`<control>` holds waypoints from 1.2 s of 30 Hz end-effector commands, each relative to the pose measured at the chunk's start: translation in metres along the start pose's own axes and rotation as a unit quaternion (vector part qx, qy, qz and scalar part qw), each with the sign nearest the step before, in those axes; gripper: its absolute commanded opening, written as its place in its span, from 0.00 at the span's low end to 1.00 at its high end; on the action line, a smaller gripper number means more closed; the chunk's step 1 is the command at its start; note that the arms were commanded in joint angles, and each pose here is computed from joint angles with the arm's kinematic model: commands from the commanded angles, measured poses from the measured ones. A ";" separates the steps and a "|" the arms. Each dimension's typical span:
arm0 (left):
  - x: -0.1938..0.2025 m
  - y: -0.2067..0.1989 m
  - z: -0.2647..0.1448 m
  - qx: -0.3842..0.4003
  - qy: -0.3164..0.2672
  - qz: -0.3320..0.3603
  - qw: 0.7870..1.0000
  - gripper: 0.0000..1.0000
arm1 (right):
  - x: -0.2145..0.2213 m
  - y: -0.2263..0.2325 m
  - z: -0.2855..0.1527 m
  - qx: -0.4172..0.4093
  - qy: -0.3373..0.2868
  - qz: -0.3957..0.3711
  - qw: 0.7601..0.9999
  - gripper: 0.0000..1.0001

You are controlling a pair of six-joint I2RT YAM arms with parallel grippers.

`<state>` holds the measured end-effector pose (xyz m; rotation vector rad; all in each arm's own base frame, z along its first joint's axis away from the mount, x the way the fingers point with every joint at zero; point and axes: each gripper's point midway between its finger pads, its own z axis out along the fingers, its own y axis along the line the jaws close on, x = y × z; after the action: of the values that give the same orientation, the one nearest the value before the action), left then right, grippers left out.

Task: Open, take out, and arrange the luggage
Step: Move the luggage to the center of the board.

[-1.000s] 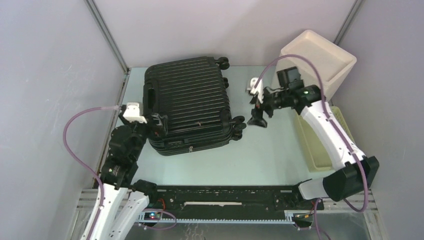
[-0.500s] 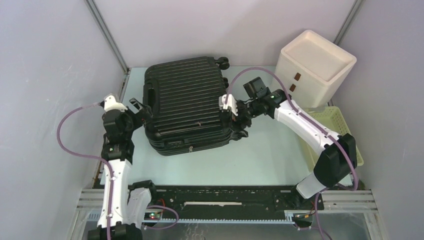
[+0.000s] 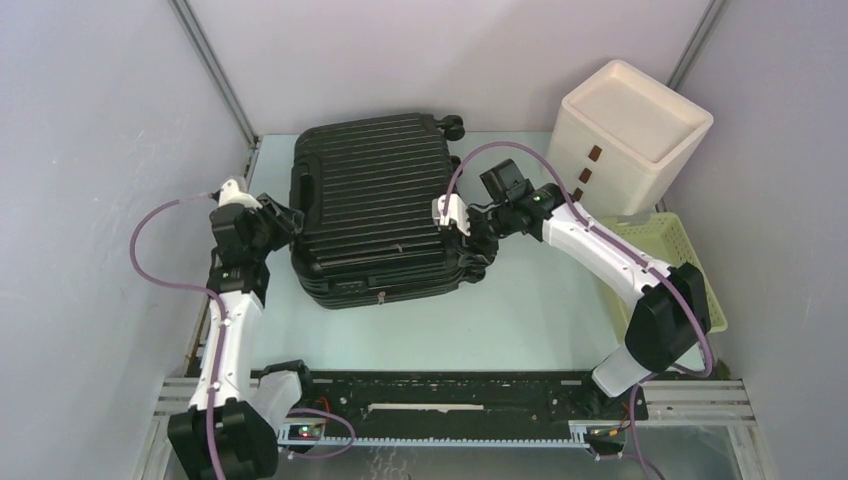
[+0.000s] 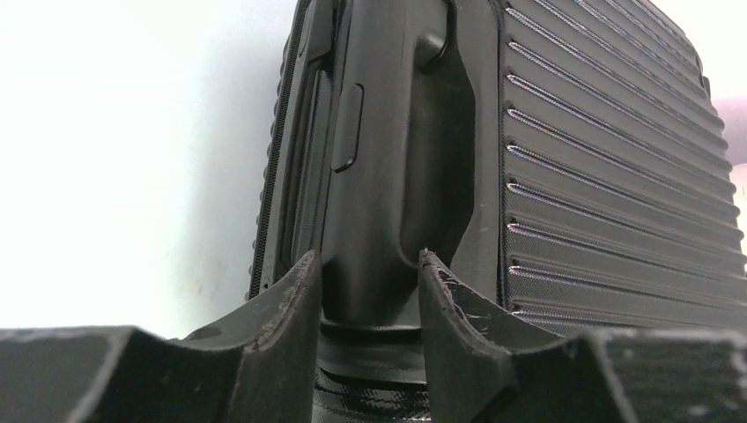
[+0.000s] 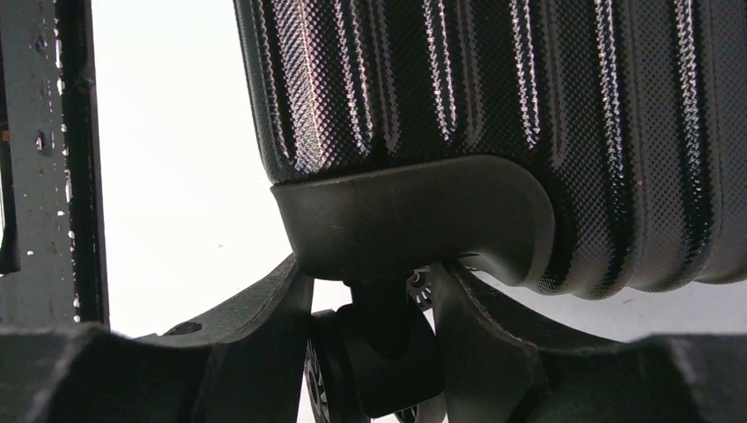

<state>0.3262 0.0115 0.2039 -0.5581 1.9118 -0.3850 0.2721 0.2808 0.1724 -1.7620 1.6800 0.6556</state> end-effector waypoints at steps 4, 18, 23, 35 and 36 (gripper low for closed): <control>0.074 -0.046 0.010 0.077 0.165 0.036 0.983 0.40 | 0.039 0.042 -0.017 -0.039 0.025 0.030 0.998 0.29; 0.099 -0.168 0.035 0.167 0.215 0.092 0.958 0.42 | 0.107 0.081 -0.048 -0.008 0.075 0.130 0.989 0.30; 0.068 -0.182 0.033 0.174 0.172 0.111 0.963 0.45 | 0.097 0.083 -0.062 0.002 0.031 0.140 0.990 0.59; -0.022 -0.162 -0.093 0.219 -0.070 0.211 0.950 1.00 | 0.072 0.072 -0.132 0.107 -0.033 0.115 0.987 0.92; -0.010 -0.163 -0.100 0.243 -0.062 0.196 0.948 1.00 | 0.068 0.072 -0.138 0.111 -0.034 0.109 0.987 0.92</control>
<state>0.3002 -0.1134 0.3542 0.0304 1.6962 -0.4694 0.2138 0.1335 0.1798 -1.3867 1.9067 0.5687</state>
